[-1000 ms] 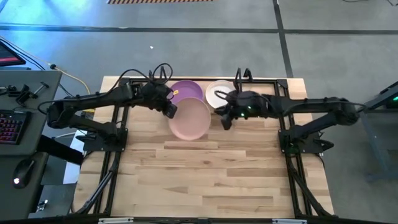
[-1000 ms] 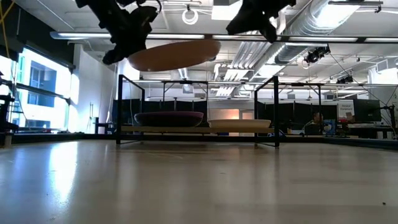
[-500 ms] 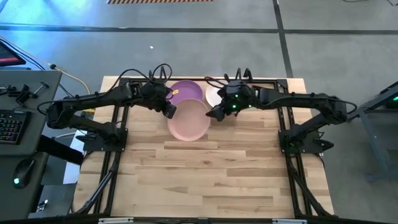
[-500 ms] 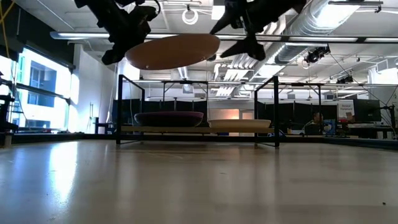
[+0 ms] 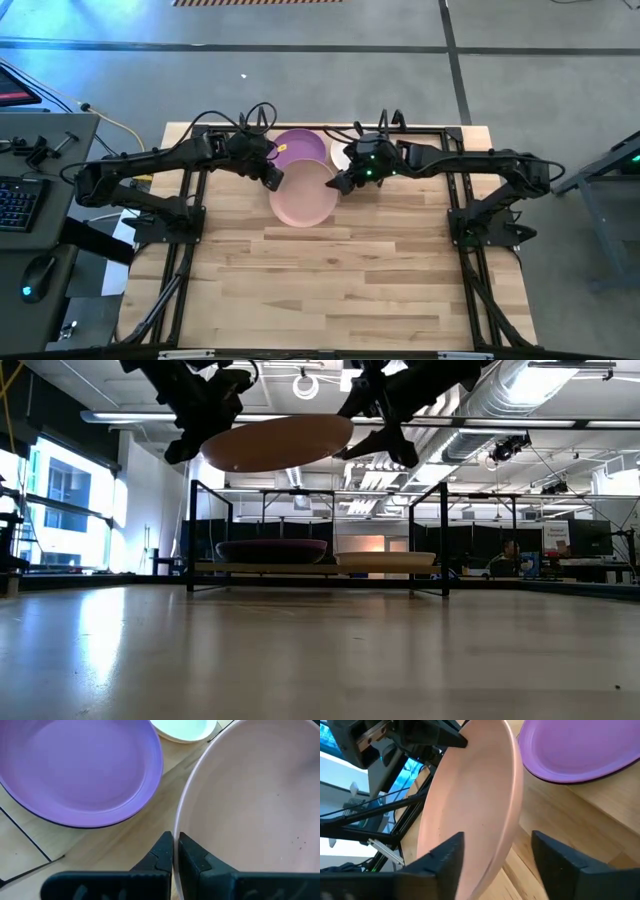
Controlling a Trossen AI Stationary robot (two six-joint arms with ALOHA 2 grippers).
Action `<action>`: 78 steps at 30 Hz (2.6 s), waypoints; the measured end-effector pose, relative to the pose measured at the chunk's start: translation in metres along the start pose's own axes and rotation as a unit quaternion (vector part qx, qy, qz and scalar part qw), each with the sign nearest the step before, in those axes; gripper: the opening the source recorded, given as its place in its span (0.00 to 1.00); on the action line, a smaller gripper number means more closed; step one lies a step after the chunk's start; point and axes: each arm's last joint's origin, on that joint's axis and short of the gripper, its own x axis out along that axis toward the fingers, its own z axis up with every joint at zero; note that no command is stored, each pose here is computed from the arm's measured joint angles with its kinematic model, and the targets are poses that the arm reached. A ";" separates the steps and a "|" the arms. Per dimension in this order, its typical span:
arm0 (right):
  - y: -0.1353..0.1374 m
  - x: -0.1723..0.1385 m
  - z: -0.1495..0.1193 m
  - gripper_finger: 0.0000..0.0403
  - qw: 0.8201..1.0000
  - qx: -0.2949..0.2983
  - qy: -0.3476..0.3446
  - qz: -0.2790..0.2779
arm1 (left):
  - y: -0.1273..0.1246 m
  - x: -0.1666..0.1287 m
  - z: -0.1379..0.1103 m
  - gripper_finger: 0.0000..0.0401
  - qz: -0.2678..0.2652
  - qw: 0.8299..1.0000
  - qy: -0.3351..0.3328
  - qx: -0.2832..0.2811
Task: Place and stack plates onto a shelf
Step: Stack the pink plate on the white plate on the shelf
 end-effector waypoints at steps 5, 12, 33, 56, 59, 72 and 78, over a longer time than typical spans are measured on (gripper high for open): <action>0.001 0.000 -0.001 0.26 1.000 -0.004 0.001 -0.001 | 0.000 0.000 0.000 0.00 -0.001 1.000 -0.001 0.000; -0.003 0.000 -0.002 0.03 1.000 0.004 -0.002 -0.028 | -0.001 0.000 0.001 0.00 -0.004 1.000 -0.007 -0.002; -0.010 -0.011 0.012 0.00 0.999 0.013 0.009 -0.030 | 0.005 -0.076 -0.012 0.19 -0.078 0.992 -0.083 0.061; -0.077 -0.053 0.117 0.00 0.950 -0.004 -0.025 -0.312 | 0.035 -0.119 -0.056 0.01 -0.083 0.969 -0.226 0.063; -0.083 -0.043 0.120 0.00 0.941 -0.011 -0.001 -0.337 | 0.035 -0.118 -0.057 0.00 -0.093 0.969 -0.219 0.064; -0.090 -0.040 0.122 0.00 0.922 -0.015 0.022 -0.386 | 0.035 -0.118 -0.057 0.00 -0.095 0.969 -0.218 0.061; -0.082 -0.037 0.124 0.00 0.940 -0.001 0.008 -0.342 | 0.035 -0.118 -0.057 0.00 -0.101 0.969 -0.214 0.062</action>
